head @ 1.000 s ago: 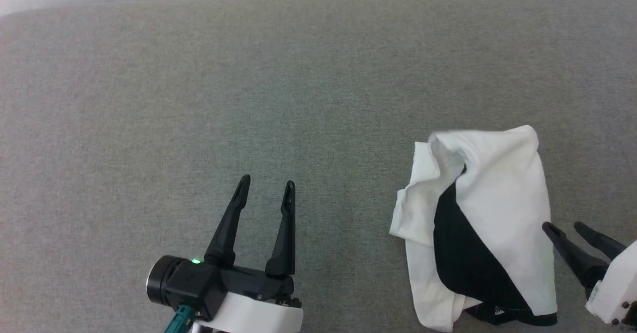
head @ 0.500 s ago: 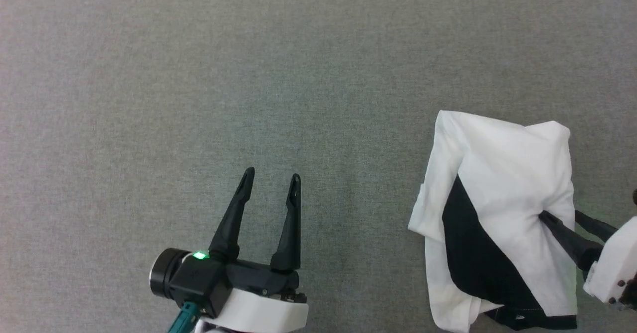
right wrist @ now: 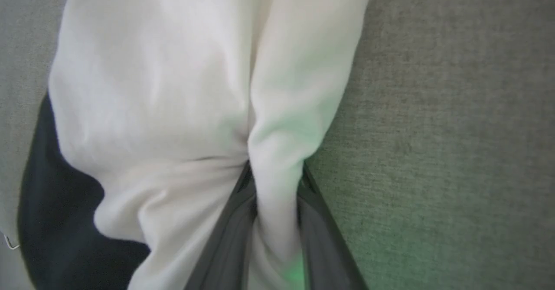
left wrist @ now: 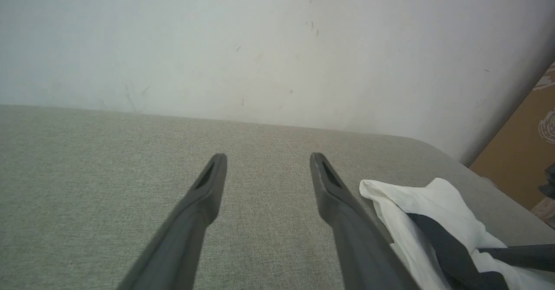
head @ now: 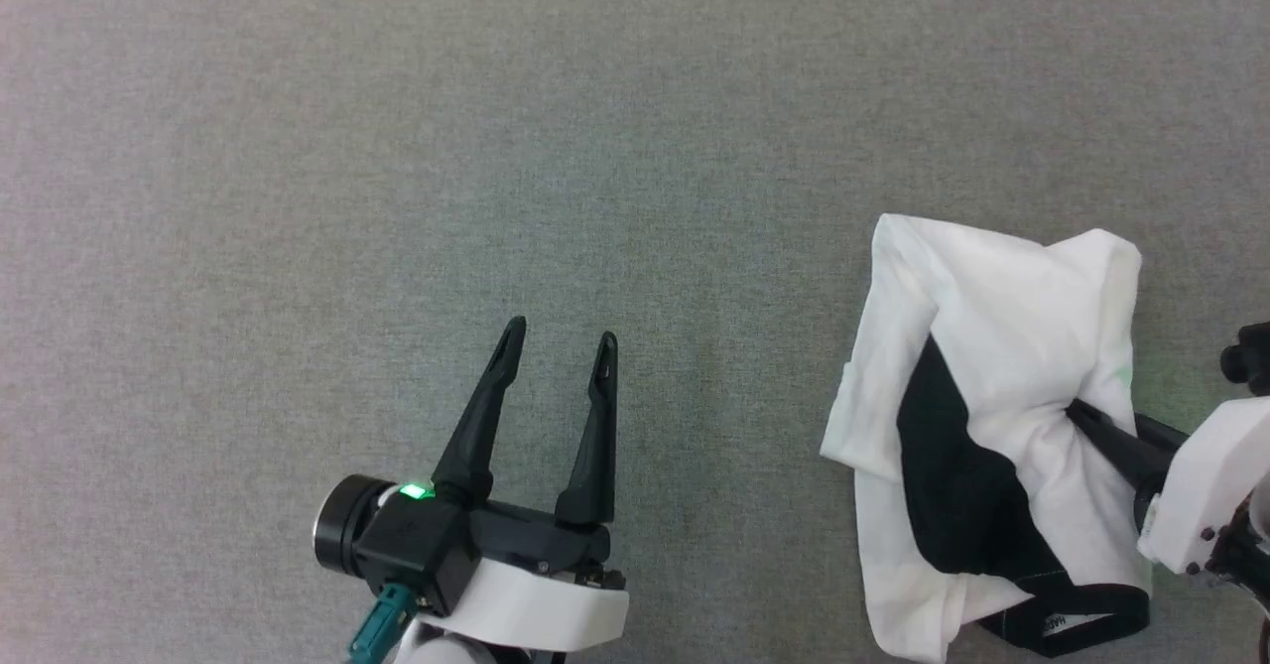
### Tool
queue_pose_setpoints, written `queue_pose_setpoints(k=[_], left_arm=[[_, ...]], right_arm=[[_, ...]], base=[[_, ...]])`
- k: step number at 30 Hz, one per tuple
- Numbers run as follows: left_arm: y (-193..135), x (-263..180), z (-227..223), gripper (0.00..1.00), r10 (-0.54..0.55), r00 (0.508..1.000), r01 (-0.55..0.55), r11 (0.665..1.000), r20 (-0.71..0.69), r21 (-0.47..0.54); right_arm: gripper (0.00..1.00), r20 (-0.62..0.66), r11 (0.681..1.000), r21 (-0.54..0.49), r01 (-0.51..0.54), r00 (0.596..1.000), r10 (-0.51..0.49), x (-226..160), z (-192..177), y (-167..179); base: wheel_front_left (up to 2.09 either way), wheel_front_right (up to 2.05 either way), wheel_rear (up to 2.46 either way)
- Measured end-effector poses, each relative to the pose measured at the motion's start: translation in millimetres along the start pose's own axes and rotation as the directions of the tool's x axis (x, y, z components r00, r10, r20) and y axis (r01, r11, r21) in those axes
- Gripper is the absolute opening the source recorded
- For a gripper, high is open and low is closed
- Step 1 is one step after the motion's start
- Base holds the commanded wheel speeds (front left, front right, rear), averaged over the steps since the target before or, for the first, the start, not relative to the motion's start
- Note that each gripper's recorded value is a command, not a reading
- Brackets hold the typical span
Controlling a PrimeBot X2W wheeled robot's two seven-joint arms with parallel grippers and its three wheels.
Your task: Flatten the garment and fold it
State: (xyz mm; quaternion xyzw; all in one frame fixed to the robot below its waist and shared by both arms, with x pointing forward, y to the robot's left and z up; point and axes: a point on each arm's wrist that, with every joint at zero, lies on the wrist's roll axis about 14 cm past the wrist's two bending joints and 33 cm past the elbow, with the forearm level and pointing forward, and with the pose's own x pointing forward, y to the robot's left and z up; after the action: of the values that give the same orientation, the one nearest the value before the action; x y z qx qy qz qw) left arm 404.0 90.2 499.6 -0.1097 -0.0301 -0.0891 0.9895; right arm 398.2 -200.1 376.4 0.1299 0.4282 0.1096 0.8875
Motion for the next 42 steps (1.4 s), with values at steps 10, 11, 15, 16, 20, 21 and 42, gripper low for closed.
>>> queue_pose_setpoints(k=[10, 11, 15, 16, 20, 21, 42], left_arm=[[-11.4, -2.1, 12.7, 1.00, -0.035, 0.999, 0.035, 0.999, 0.035, 0.003], [-13.8, -1.8, 13.6, 1.00, -0.043, 0.998, 0.043, 0.999, 0.037, 0.002], [-23.5, -0.2, 15.2, 1.00, -0.077, 0.996, 0.078, 0.997, 0.044, -0.001], [-26.3, 0.1, 14.8, 1.00, -0.088, 0.995, 0.088, 0.996, 0.043, -0.003], [-40.3, 3.4, 13.0, 1.00, -0.134, 0.990, 0.135, 0.991, 0.041, -0.012], [-43.1, 4.6, 12.1, 1.00, -0.144, 0.989, 0.145, 0.989, 0.039, -0.014], [-78.8, 70.3, -9.4, 1.00, -0.292, 0.953, 0.289, 0.956, 0.079, 0.048]], right_arm=[[0.00, 0.079, 0.994, -0.087, 0.068, 0.995, -0.061, -24.6, 19.7, -11.7], [0.00, 0.086, 0.991, -0.102, 0.088, 0.993, -0.079, -30.2, 22.7, -17.3], [0.00, 0.105, 0.970, -0.180, 0.165, 0.983, -0.148, -52.0, 35.1, -36.4], [0.00, 0.106, 0.964, -0.196, 0.182, 0.981, -0.163, -57.0, 37.4, -40.5], [0.00, 0.115, 0.931, -0.262, 0.254, 0.966, -0.231, -77.5, 46.7, -59.2], [0.00, 0.115, 0.920, -0.282, 0.271, 0.962, -0.248, -82.3, 48.4, -63.9], [0.00, 0.199, 0.699, -0.427, 0.574, 0.813, -0.547, -119.7, 107.6, -191.1]], base=[[0.00, 0.00, 0.00], [0.00, 0.00, 0.00], [0.00, 0.00, 0.00], [0.00, 0.00, 0.00], [0.00, 0.00, 0.00], [0.00, 0.00, 0.00], [0.00, 0.00, 0.00]])
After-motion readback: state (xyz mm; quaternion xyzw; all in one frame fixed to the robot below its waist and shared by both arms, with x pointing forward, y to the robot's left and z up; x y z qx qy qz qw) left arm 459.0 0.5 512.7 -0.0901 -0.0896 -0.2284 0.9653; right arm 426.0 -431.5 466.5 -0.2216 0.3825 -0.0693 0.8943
